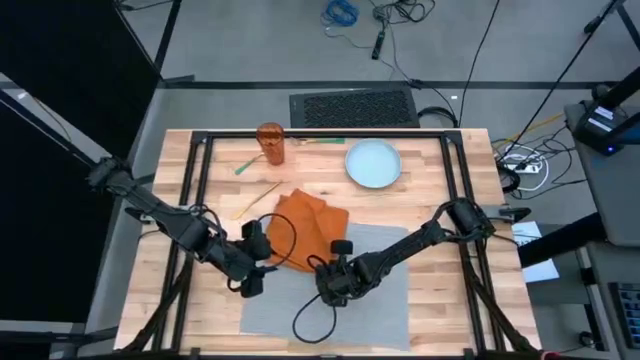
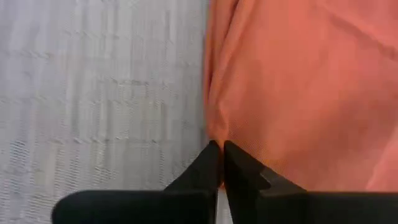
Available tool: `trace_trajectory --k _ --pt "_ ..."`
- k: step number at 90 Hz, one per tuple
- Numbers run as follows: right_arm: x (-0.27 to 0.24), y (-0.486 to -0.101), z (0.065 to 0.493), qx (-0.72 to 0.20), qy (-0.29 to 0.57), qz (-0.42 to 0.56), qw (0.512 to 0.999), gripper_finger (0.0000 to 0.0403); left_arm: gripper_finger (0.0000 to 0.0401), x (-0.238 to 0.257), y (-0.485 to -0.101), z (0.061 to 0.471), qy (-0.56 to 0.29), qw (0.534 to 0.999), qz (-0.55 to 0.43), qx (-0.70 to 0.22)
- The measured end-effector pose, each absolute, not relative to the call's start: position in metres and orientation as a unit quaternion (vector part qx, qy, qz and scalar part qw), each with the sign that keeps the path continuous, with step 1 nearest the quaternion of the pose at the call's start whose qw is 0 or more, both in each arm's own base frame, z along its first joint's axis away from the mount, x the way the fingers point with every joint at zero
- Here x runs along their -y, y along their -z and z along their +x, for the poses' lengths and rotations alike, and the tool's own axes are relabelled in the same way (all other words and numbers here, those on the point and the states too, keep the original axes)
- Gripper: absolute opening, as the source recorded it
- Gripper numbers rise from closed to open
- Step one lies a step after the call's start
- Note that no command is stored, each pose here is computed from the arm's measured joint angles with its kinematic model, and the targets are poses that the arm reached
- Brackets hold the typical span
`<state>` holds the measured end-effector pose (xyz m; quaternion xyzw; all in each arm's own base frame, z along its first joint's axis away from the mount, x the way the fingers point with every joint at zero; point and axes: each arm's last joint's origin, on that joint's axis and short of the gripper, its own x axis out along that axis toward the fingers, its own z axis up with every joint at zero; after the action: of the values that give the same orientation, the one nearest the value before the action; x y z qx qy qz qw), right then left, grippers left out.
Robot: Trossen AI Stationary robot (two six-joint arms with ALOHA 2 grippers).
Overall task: Set table place
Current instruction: Fold the orange table napkin
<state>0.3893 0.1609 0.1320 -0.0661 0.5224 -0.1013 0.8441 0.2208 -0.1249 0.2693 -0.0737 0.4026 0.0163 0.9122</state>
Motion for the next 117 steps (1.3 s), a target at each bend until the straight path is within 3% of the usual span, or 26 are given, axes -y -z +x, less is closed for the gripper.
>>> trace_trajectory --k 37,78,117 --pt "-0.172 -0.134 0.368 -0.55 0.143 -0.092 0.818 0.0 0.0184 0.126 -0.269 0.22 -0.013 0.912 -0.068 -0.404" --pt "-0.184 -0.17 0.337 -0.526 0.209 -0.099 0.819 0.0 0.0184 0.126 -0.267 0.221 -0.019 0.912 -0.067 -0.405" --pt "-0.204 -0.16 0.314 -0.562 0.179 -0.092 0.802 0.0 0.0184 0.132 -0.244 0.23 -0.03 0.889 -0.036 -0.456"
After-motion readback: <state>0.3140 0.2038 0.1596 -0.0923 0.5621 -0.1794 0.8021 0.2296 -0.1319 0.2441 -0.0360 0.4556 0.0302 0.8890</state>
